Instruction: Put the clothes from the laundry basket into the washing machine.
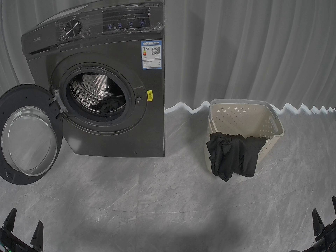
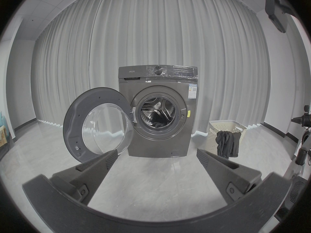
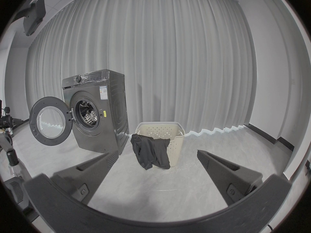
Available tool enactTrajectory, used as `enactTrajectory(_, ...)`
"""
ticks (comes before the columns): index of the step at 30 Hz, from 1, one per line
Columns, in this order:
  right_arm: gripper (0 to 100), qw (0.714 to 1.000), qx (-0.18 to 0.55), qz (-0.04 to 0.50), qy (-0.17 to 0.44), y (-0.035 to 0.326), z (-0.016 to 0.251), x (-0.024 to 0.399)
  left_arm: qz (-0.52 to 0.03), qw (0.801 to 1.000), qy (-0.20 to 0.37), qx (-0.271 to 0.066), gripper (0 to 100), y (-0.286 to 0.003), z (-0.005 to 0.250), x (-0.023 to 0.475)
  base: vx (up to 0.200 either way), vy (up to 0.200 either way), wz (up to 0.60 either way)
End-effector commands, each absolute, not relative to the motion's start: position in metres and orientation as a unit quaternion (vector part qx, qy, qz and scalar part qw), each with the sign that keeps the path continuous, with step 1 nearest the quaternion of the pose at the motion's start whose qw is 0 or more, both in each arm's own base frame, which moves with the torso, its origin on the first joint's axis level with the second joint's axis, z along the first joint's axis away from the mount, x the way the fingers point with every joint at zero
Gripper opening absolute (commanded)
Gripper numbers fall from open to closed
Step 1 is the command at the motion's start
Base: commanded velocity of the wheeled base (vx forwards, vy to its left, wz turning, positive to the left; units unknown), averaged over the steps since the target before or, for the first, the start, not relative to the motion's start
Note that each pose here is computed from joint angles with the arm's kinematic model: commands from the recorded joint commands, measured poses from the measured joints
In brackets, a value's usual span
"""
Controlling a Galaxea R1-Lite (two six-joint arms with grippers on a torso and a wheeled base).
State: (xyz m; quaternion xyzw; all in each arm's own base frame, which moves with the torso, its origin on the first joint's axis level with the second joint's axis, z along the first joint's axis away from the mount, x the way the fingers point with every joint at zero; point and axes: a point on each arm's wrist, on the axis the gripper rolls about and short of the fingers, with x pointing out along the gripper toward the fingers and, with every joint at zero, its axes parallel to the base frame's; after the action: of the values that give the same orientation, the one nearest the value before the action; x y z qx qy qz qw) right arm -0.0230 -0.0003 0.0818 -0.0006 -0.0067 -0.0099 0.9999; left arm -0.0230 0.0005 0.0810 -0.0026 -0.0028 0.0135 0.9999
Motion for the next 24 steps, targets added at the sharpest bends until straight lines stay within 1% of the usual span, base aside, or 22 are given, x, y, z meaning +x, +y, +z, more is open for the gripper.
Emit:
enactTrajectory(1, 100, 1.000, -0.001, -0.010, -0.005, -0.0003, 0.0766, -0.0228, 0.014, 1.000, -0.002, -0.003, 100, 0.0005, 0.0758, -0.0228, 0.000, -0.200, 0.00)
enactTrajectory(20, 100, 1.000, -0.001, -0.010, -0.005, -0.0003, 0.0766, -0.0228, 0.015, 1.000, -0.002, -0.002, 100, 0.0005, 0.0758, -0.0228, 0.000, -0.200, 0.00)
enactTrajectory(24, 100, 1.000, -0.001, -0.010, -0.005, -0.0003, 0.0766, -0.0228, 0.015, 1.000, -0.002, -0.002, 100, 0.0005, 0.0758, -0.0228, 0.000, 0.000, 0.00)
